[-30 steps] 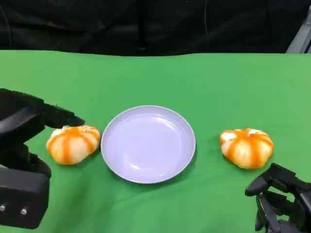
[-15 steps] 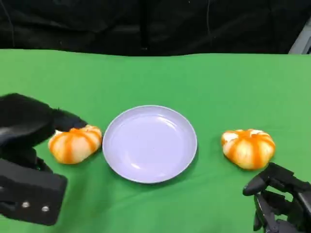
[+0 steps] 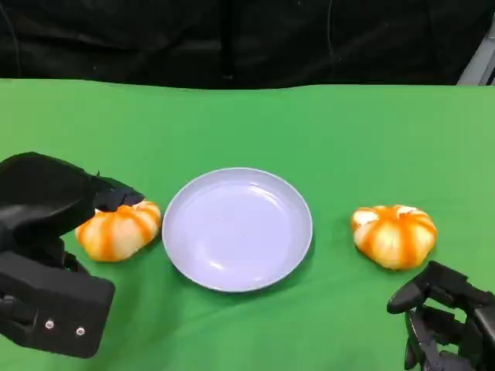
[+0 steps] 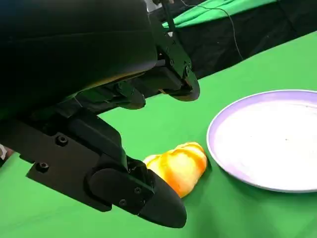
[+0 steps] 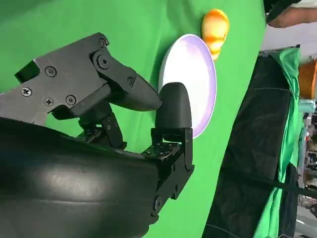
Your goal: Grasp the bread from the table and place it into the plate.
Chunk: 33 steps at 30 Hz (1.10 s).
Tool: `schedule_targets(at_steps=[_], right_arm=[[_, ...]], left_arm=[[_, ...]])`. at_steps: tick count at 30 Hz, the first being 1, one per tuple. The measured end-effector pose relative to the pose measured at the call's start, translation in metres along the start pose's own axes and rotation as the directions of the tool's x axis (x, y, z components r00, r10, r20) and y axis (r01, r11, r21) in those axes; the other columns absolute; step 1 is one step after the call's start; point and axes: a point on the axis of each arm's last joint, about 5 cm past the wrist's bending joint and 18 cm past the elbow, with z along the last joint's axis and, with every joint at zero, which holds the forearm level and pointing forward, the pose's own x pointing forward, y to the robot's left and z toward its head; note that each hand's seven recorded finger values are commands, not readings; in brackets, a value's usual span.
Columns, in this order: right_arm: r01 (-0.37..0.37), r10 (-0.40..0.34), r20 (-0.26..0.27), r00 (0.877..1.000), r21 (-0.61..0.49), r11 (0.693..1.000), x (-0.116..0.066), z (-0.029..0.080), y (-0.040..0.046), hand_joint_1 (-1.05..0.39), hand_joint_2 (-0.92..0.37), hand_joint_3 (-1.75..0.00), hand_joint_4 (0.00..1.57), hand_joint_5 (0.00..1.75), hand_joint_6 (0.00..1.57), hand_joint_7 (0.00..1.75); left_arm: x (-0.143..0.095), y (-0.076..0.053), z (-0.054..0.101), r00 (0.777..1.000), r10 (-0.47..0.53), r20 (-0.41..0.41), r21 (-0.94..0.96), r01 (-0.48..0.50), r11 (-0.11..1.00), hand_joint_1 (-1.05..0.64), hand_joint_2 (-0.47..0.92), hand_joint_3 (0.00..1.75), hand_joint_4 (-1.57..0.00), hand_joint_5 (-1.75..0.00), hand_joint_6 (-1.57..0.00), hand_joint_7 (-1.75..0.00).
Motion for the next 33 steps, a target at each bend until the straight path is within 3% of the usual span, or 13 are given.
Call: schedule_targets(at_steps=[2, 5, 7, 9, 15, 33], right_arm=[[0.002, -0.002, -0.003, 1.000, 0.000, 1.000, 0.000, 0.000, -0.0003, -0.09, -0.70, -1.00, 0.73, 1.75, 0.61, 1.63], [-0.001, 0.001, 0.002, 1.000, 0.001, 1.000, 0.000, 0.001, -0.0004, -0.09, -0.70, -1.00, 0.73, 1.75, 0.61, 1.62], [-0.004, 0.004, 0.002, 1.000, 0.003, 1.000, 0.000, 0.001, -0.0004, -0.09, -0.70, -1.00, 0.73, 1.75, 0.62, 1.62], [-0.004, 0.004, -0.001, 1.000, 0.004, 1.000, 0.000, 0.001, -0.0006, -0.09, -0.70, -1.00, 0.73, 1.75, 0.62, 1.62], [-0.005, 0.005, 0.001, 1.000, 0.004, 1.000, 0.000, 0.001, -0.0007, -0.09, -0.70, -1.00, 0.73, 1.75, 0.62, 1.61], [-0.009, 0.009, 0.000, 1.000, 0.004, 1.000, 0.000, 0.001, -0.0009, -0.10, -0.71, -0.97, 0.73, 1.75, 0.62, 1.61]], left_arm=[[0.013, -0.006, -0.003, 1.000, 0.004, -0.031, 0.019, -0.004, 1.000, -0.96, 0.91, 0.05, -0.45, 0.00, -0.41, 0.00], [0.039, -0.035, -0.007, 0.992, -0.060, -0.114, 0.002, 0.060, 0.998, -0.94, 0.92, 0.12, -0.44, 0.00, -0.39, 0.00], [0.052, -0.051, -0.006, 0.986, -0.109, -0.128, -0.004, 0.109, 0.994, -0.94, 0.92, 0.13, -0.44, 0.00, -0.39, 0.00], [0.057, -0.059, -0.006, 0.984, -0.126, -0.123, -0.005, 0.126, 0.992, -0.94, 0.92, 0.13, -0.44, 0.00, -0.39, 0.00], [0.065, -0.051, -0.008, 0.991, -0.074, -0.115, 0.019, 0.076, 0.997, -0.94, 0.92, 0.14, -0.44, 0.00, -0.39, 0.00], [0.071, -0.059, -0.011, 0.982, -0.137, -0.129, 0.004, 0.138, 0.990, -0.93, 0.92, 0.16, -0.43, 0.00, -0.38, 0.00]])
